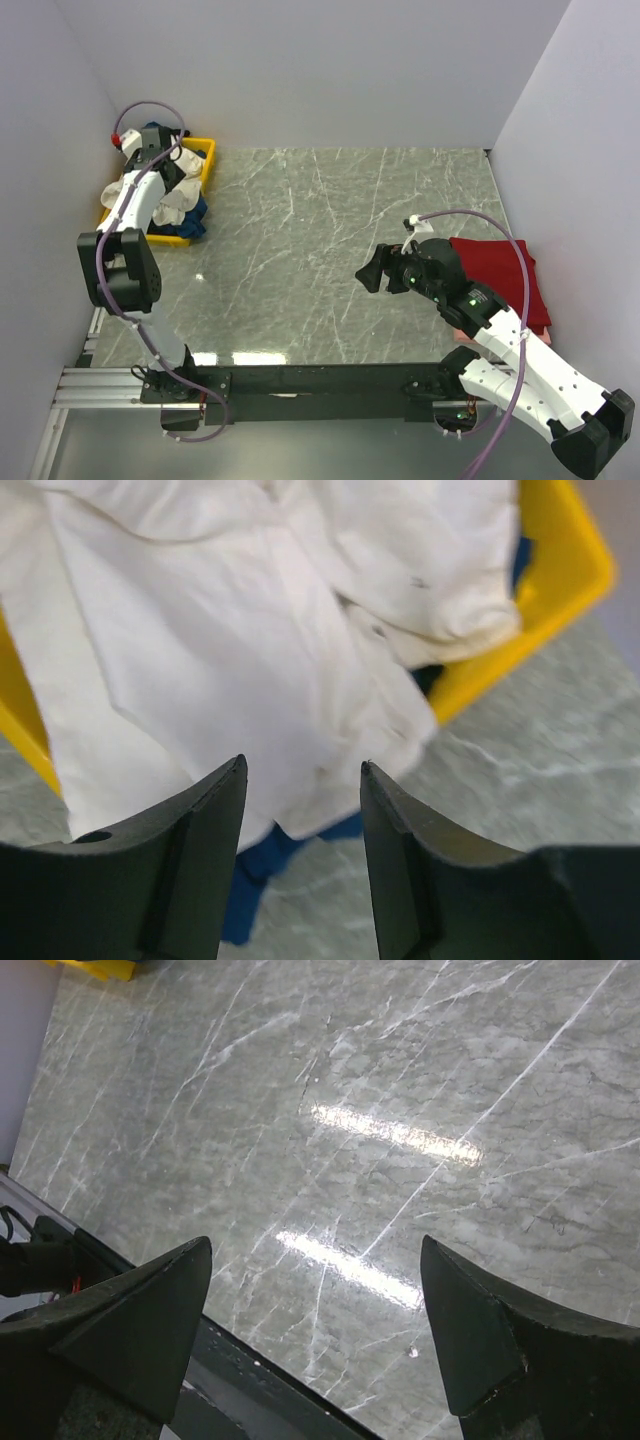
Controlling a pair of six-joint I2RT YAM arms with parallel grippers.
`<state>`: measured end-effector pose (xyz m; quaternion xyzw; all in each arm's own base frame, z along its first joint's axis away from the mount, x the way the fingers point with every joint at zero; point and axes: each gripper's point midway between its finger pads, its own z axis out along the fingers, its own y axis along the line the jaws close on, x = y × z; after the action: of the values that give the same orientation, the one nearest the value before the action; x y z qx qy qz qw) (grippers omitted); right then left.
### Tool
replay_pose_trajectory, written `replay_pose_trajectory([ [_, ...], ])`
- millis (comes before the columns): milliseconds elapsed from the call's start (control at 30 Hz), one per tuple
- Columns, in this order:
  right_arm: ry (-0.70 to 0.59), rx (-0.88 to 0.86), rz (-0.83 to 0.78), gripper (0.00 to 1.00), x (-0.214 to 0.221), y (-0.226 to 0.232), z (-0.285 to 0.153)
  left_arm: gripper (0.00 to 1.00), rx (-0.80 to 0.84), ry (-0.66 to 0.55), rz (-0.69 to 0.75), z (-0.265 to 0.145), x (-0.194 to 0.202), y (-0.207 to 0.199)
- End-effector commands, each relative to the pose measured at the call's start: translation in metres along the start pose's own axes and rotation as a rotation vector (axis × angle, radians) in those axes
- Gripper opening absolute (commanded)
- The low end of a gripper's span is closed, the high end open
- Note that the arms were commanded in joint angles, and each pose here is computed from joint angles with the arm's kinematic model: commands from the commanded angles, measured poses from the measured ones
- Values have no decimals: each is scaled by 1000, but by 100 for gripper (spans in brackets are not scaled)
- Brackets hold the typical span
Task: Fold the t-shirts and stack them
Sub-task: Grab the tshirt from the pile
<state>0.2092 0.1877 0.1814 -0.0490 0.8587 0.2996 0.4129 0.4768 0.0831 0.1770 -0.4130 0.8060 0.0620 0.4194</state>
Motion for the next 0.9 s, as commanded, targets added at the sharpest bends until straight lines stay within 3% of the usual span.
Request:
replay_pose_trajectory([
  [0, -25, -25, -18, 91, -5, 4, -1, 55, -110, -47, 25, 9, -16, 23],
  [467, -16, -19, -16, 91, -3, 3, 3, 53, -205, 14, 41, 56, 7, 59],
  [533, -12, -17, -17, 91, -2, 3, 4, 46, -205, 36, 46, 59, 12, 59],
  [567, -12, -17, -15, 91, -2, 3, 4, 34, -201, 35, 47, 59, 11, 57],
  [633, -6, -14, -15, 91, -1, 2, 4, 20, -186, 38, 48, 56, 9, 54],
  [667, -8, -13, -14, 91, -2, 2, 4, 5, -176, 27, 45, 51, 2, 52],
  [700, -6, -14, -16, 91, -1, 2, 4, 1, -163, 23, 44, 47, -1, 49],
  [867, -2, -15, -16, 91, -2, 3, 5, 1, -76, -39, 26, 7, -41, 33],
])
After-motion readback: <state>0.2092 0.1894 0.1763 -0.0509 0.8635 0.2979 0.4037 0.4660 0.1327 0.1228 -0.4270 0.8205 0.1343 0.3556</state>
